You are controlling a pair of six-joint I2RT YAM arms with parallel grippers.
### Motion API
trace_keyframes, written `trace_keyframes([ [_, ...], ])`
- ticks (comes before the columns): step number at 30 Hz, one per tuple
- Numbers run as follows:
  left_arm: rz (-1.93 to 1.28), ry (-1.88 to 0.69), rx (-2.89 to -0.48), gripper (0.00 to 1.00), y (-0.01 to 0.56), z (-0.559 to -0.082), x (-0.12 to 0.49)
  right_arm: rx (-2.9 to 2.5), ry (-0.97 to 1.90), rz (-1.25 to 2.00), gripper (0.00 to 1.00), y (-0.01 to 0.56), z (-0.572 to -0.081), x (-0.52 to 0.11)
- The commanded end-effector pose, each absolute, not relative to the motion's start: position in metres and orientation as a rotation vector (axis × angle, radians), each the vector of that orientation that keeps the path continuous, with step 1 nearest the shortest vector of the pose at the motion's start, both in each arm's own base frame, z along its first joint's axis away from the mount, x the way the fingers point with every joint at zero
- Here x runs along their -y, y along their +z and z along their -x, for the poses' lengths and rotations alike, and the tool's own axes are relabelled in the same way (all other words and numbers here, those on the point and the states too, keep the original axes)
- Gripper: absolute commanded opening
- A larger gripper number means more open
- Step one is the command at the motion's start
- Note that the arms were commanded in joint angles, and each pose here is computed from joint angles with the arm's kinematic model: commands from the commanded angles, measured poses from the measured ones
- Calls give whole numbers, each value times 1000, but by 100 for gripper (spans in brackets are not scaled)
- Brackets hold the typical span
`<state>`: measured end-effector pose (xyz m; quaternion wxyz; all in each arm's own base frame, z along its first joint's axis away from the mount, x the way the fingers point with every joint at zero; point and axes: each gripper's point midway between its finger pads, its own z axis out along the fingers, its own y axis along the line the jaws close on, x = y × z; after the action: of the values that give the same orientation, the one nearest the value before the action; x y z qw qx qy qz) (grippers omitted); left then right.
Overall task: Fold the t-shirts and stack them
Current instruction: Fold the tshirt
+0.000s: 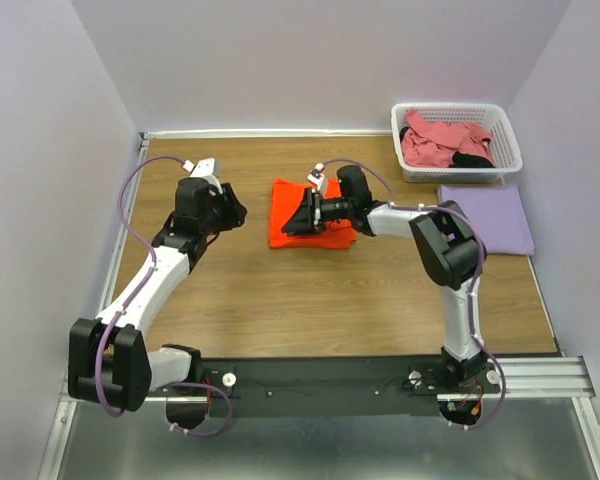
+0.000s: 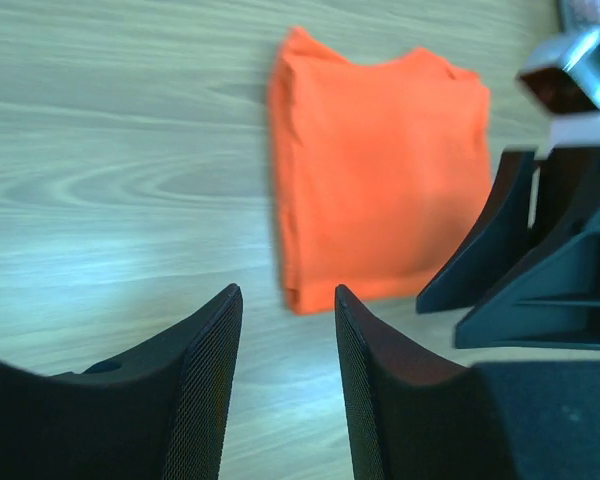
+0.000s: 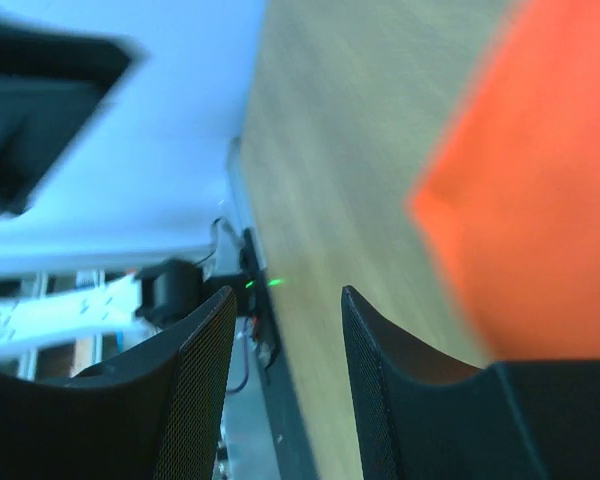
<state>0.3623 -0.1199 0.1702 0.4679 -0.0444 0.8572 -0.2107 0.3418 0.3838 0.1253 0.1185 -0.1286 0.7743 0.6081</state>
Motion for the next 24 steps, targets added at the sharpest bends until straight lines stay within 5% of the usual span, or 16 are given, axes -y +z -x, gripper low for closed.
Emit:
trace_keyframes([
  [1,143,-287,-2125,50,158,-357,84,-2384,1699,135,54,62,-363,-386],
  [7,55,-320,-2150,50,147,-350,93,-2508,1591,-67,52,17,-369,-378],
  [14,-73,-332,-2145,51,153,-358,124,-2391,1432,102,53,87,-382,-364],
  [24,-474,-337,-2155,52,136,-367,251,-2401,730,-147,67,109,-426,-185],
])
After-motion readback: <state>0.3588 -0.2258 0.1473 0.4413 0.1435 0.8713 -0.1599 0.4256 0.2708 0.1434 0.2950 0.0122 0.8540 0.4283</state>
